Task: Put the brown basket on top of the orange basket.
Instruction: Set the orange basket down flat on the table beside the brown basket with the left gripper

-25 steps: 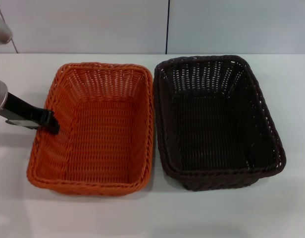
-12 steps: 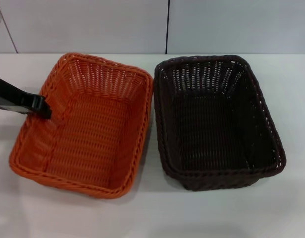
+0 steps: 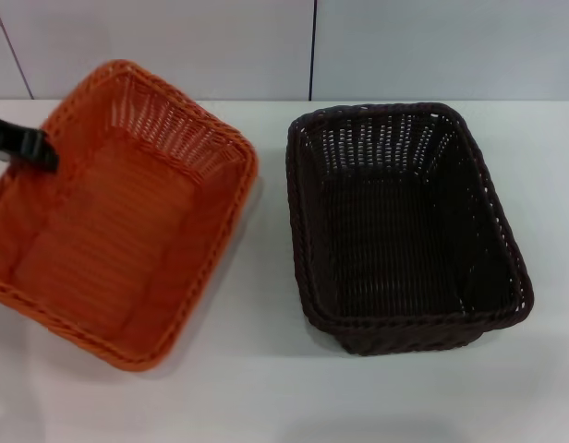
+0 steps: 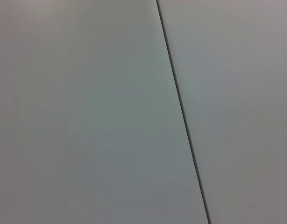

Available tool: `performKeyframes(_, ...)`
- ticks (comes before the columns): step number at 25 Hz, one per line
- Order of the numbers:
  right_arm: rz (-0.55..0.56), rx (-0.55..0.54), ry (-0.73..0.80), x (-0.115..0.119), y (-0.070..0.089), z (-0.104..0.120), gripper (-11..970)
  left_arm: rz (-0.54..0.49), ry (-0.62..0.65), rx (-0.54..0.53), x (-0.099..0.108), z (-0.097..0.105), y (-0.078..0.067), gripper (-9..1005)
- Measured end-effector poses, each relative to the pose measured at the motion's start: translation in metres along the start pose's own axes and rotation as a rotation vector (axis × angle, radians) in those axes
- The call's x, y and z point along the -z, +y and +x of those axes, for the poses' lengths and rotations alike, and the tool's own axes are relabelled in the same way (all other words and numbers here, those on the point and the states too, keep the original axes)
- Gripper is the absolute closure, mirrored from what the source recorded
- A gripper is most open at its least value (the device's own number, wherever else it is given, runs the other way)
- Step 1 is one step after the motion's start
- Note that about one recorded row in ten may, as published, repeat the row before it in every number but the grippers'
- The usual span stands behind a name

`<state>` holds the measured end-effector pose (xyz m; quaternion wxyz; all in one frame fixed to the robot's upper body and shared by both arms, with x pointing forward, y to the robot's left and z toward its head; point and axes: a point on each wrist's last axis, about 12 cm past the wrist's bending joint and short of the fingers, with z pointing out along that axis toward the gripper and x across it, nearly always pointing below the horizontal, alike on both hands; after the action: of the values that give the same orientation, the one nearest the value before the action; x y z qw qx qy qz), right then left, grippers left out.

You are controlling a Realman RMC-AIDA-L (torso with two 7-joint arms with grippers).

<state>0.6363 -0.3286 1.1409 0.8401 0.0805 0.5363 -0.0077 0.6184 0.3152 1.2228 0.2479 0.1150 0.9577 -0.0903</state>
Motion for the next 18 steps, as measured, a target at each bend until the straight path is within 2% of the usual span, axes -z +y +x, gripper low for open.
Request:
performKeyframes(10,0.003,0.000,0.000,0.001,-0.001,0.000,324,-0.041,-0.017,-0.121,0.034,-0.017,0.005,825)
performKeyframes(18,0.004,-0.002,0.003,0.002,-0.001,0.001,326,-0.007,0.041,-0.317,0.039,-0.027,-0.008,826)
